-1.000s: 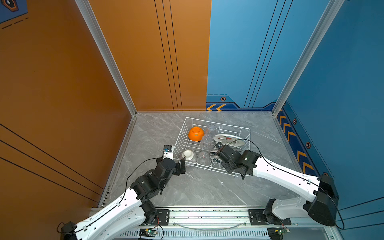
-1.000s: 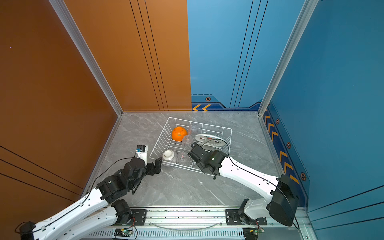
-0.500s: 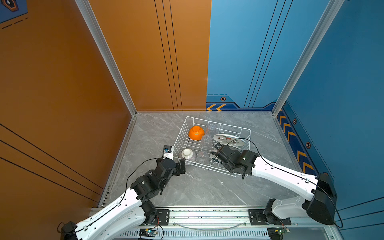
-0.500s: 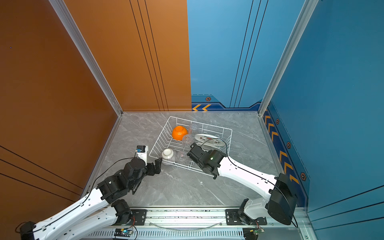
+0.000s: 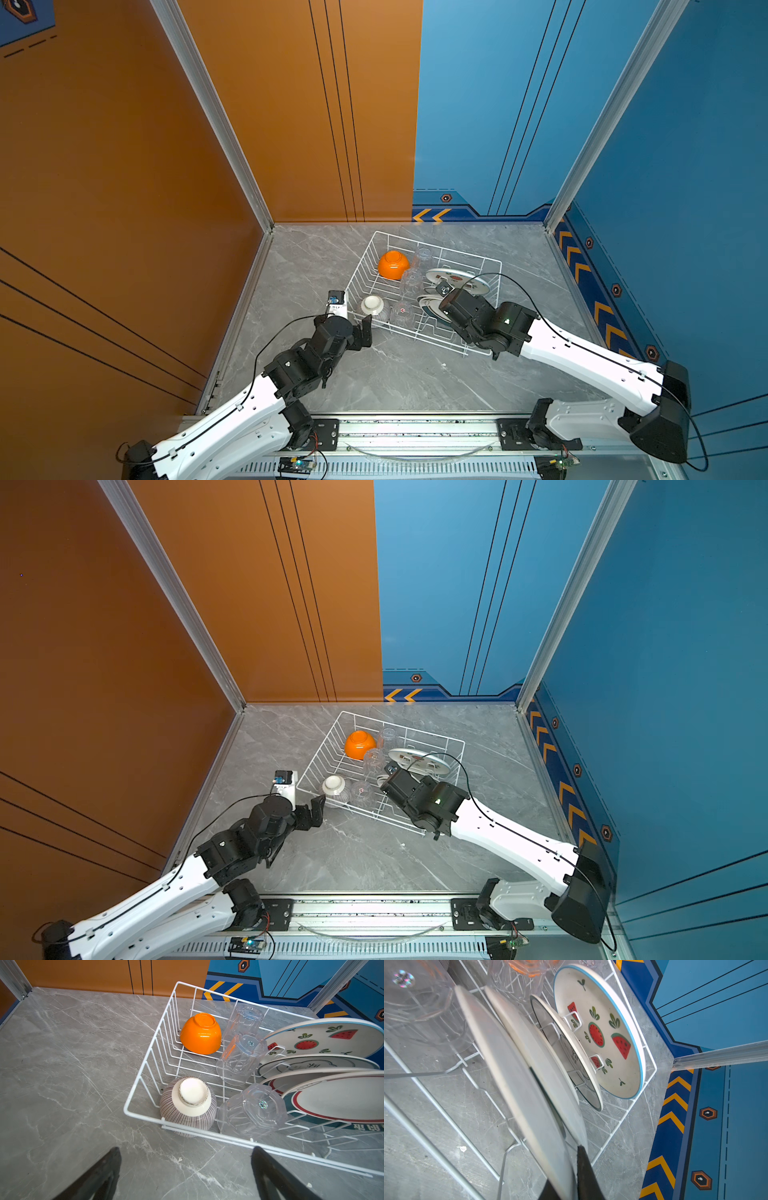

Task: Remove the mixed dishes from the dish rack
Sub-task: 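Grasp the green-rimmed plate edge with the right gripper and tilt it up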

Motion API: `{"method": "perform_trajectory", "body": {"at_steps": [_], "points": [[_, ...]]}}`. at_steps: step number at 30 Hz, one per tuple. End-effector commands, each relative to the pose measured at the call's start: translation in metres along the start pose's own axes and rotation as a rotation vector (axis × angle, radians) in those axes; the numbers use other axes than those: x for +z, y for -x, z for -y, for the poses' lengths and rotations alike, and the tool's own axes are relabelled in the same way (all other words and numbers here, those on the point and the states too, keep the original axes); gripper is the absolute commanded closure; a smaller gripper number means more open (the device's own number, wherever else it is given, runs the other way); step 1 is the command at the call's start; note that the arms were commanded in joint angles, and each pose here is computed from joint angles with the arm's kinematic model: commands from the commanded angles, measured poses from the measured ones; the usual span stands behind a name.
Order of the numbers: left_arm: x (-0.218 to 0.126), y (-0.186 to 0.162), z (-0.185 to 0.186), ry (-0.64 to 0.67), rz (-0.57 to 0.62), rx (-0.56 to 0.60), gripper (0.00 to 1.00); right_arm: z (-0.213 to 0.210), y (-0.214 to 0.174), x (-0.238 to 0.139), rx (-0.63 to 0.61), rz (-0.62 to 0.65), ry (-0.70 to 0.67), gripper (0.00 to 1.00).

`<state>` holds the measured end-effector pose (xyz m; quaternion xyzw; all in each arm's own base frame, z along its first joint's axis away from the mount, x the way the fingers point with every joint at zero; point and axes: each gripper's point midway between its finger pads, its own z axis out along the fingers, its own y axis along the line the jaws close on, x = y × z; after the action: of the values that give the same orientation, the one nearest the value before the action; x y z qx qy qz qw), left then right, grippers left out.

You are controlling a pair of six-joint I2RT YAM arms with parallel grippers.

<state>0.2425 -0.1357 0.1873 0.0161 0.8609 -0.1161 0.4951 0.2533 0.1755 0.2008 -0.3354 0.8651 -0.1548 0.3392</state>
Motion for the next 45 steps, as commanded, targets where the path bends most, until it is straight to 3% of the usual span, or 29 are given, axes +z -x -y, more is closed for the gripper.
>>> {"method": "perform_trajectory", "body": {"at_steps": [1,11,22,34,41,45], "points": [[0.002,0.007,0.006,-0.011,0.015,0.011,0.02,0.021,0.038,-0.023,0.139,0.133,-0.029,1.0],[0.008,0.018,0.022,-0.032,-0.004,0.046,0.02,0.032,0.067,-0.045,0.211,0.21,-0.007,1.0],[0.018,0.032,0.044,-0.076,-0.015,0.074,0.02,0.041,0.084,-0.045,0.32,0.221,0.026,1.0],[0.024,0.049,0.096,-0.26,-0.121,0.023,0.02,0.06,0.096,-0.05,0.568,0.258,0.165,1.0],[0.031,0.063,0.109,-0.333,-0.117,-0.015,0.0,0.061,0.098,-0.057,0.649,0.298,0.267,1.0],[0.037,0.074,0.111,-0.409,-0.129,-0.07,0.09,0.057,0.098,-0.059,0.674,0.302,0.318,1.0]]}}
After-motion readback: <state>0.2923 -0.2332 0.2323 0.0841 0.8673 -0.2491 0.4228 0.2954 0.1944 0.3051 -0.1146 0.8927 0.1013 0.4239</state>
